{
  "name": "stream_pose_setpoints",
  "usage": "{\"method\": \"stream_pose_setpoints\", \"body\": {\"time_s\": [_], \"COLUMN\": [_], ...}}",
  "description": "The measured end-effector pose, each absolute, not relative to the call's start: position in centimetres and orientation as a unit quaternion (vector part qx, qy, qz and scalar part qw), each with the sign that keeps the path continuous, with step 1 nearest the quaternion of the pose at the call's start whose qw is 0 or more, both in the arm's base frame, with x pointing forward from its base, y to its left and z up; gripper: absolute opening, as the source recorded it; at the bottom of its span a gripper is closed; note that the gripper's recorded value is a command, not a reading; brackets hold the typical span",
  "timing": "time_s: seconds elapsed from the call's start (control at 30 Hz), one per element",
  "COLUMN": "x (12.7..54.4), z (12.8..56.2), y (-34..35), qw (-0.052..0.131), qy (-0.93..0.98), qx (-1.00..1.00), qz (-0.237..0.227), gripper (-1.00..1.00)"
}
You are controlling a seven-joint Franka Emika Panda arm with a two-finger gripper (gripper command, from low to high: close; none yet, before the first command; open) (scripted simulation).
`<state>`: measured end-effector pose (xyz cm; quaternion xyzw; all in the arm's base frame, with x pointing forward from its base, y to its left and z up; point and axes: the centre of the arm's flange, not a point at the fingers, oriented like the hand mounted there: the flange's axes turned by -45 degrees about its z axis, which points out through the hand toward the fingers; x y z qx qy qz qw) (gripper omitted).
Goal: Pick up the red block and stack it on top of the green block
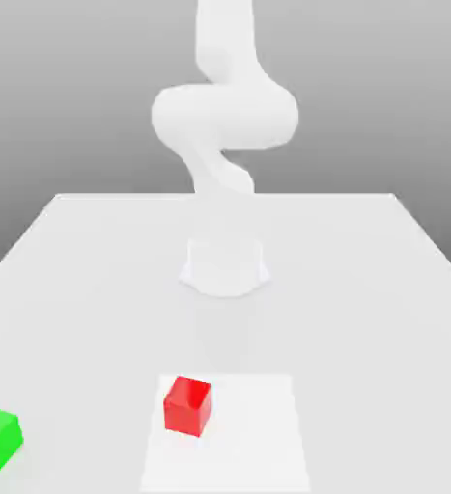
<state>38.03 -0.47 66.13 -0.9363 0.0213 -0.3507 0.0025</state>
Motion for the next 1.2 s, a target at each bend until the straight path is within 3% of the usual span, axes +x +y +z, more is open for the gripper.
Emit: {"method": "stream_pose_setpoints", "body": {"time_s": [0.13, 0.3, 0.47, 0.67, 0.87, 0.9, 1.1, 1.2], "x": [42.5, 44.8, 43.9, 39.7, 39.1, 39.1, 39.0, 39.2], "z": [56.6, 44.9, 33.5, 21.6, 15.1, 14.5, 14.3, 16.2], "y": [-1.5, -2.9, -4.0, -5.0, -4.9, -4.9, -4.9, -4.9], "qw": [0.002, 0.001, 0.001, 0.0, 0.0, 0.0, 0.0, 0.0], "qy": [0.048, 0.081, 0.114, 0.152, 0.154, 0.154, 0.154, 0.154], "qx": [-0.959, -0.978, -0.988, -0.988, -0.988, -0.988, -0.988, -0.988], "qz": [-0.279, -0.194, -0.108, -0.01, 0.0, 0.0, 0.0, 0.0], "gripper": [0.0, 0.0, 0.0, 0.0, 0.0, -1.0, -1.0, -1.0]}}
